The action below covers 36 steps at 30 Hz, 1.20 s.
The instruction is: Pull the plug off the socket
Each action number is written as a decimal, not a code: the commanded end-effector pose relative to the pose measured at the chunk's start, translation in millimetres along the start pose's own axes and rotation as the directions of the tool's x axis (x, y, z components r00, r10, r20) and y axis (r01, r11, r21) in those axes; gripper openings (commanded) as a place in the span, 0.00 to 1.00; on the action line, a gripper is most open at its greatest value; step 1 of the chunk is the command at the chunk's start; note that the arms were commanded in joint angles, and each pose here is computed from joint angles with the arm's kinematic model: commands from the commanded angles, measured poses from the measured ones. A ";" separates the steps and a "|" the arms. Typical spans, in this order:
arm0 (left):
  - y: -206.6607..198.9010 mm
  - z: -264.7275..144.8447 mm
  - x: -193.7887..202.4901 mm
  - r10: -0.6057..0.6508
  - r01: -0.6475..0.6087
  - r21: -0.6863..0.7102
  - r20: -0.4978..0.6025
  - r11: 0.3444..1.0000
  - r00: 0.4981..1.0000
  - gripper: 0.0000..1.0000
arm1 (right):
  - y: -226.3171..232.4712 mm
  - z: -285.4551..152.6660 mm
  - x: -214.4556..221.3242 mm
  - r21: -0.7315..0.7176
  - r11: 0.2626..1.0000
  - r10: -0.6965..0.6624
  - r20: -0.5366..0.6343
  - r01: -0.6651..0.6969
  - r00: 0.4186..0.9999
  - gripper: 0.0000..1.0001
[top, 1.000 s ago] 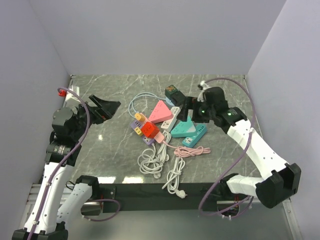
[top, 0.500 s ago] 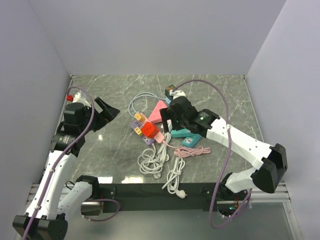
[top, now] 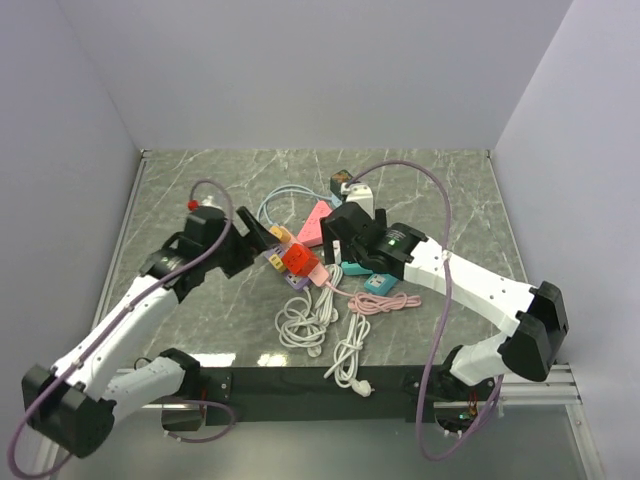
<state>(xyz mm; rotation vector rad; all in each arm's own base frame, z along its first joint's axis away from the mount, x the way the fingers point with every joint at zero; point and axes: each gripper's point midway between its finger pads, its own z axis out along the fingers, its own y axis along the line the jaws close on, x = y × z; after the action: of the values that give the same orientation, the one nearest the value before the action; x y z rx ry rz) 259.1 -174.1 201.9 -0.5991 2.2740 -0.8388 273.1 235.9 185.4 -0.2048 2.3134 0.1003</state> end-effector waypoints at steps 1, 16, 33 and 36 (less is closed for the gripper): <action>-20.8 12.6 10.1 -0.102 0.102 -0.001 -0.002 0.995 0.995 0.99 | -16.2 -12.7 -10.6 0.051 0.990 0.126 0.068 -0.130 0.990 1.00; -36.1 68.5 35.6 -0.191 0.188 -0.173 -0.001 0.967 0.982 0.99 | -23.7 -24.9 23.2 -0.020 0.962 0.273 0.030 -0.273 0.962 1.00; -10.5 36.8 23.3 -0.244 0.260 -0.171 0.108 0.950 0.964 0.99 | 45.7 -3.0 -3.7 -0.236 0.971 -0.042 0.003 0.041 0.999 0.97; 3.0 14.4 5.7 -0.292 0.316 -0.138 0.169 0.939 0.941 0.99 | 58.9 6.3 -11.8 -0.208 0.968 -0.144 0.008 0.142 0.990 1.00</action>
<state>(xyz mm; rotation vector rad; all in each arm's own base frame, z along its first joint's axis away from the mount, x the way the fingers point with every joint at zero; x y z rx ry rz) 266.1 -212.0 160.9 -0.9842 2.3044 -0.6966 260.3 277.2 167.8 -0.3438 2.3809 0.3249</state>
